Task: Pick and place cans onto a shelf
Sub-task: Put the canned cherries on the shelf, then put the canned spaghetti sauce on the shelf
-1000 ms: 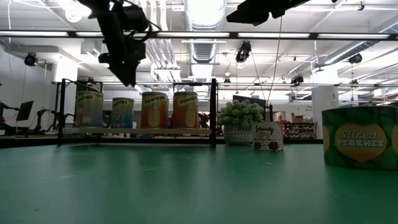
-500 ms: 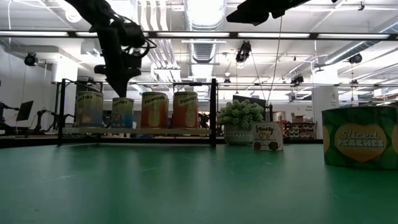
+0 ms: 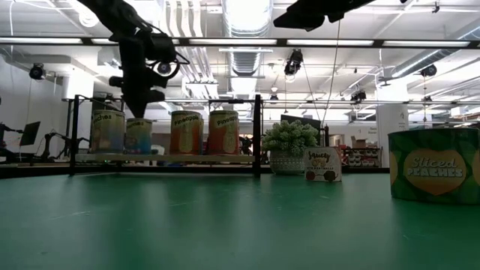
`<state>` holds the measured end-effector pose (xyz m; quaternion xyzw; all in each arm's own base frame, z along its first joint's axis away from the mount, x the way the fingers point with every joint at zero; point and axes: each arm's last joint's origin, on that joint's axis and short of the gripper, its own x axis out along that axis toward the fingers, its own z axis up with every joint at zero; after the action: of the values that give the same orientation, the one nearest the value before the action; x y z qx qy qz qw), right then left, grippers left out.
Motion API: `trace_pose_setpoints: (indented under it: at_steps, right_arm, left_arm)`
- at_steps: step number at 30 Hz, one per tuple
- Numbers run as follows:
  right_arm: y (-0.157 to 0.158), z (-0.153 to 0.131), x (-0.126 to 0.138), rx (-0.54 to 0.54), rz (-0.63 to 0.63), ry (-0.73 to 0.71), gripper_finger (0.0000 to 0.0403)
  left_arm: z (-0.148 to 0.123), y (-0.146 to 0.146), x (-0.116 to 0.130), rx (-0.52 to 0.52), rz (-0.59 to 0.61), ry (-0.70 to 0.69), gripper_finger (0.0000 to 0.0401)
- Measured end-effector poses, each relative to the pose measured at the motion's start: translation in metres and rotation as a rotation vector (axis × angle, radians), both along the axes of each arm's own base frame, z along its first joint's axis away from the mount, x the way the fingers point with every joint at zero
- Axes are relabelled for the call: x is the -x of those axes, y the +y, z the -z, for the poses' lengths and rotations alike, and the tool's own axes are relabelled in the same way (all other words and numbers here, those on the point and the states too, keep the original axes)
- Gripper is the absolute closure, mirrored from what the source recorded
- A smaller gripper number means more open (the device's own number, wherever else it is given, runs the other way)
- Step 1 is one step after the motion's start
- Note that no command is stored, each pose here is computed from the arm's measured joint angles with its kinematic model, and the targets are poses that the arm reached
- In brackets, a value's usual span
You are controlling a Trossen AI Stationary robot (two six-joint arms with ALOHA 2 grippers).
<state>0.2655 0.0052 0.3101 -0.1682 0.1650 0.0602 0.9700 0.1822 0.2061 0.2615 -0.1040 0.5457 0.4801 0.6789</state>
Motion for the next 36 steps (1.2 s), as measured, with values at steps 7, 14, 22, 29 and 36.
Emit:
trace_pose_setpoints:
  at_steps: [7, 14, 22, 29, 36]
  right_arm:
    - [0.000, 0.001, 0.000, 0.000, 0.000, 0.008, 0.0075]
    - [0.000, 0.001, 0.000, 0.000, 0.000, 0.008, 0.0075]
    - [0.000, 0.001, 0.000, 0.000, 0.000, 0.008, 0.0075]
    - [0.000, 0.001, 0.000, 0.000, 0.000, 0.008, 0.0075]
    - [0.000, 0.001, 0.000, 0.002, 0.000, 0.007, 0.0075]
  left_arm:
    - [0.001, -0.004, 0.006, 0.000, -0.044, 0.087, 0.0401]
    - [0.002, -0.007, 0.009, 0.020, -0.073, 0.104, 0.0401]
    - [0.001, -0.007, 0.010, 0.014, -0.081, 0.103, 0.0401]
    - [-0.005, -0.008, 0.011, -0.019, -0.096, 0.099, 0.0401]
    - [-0.018, -0.016, 0.015, -0.063, -0.103, 0.051, 0.0401]
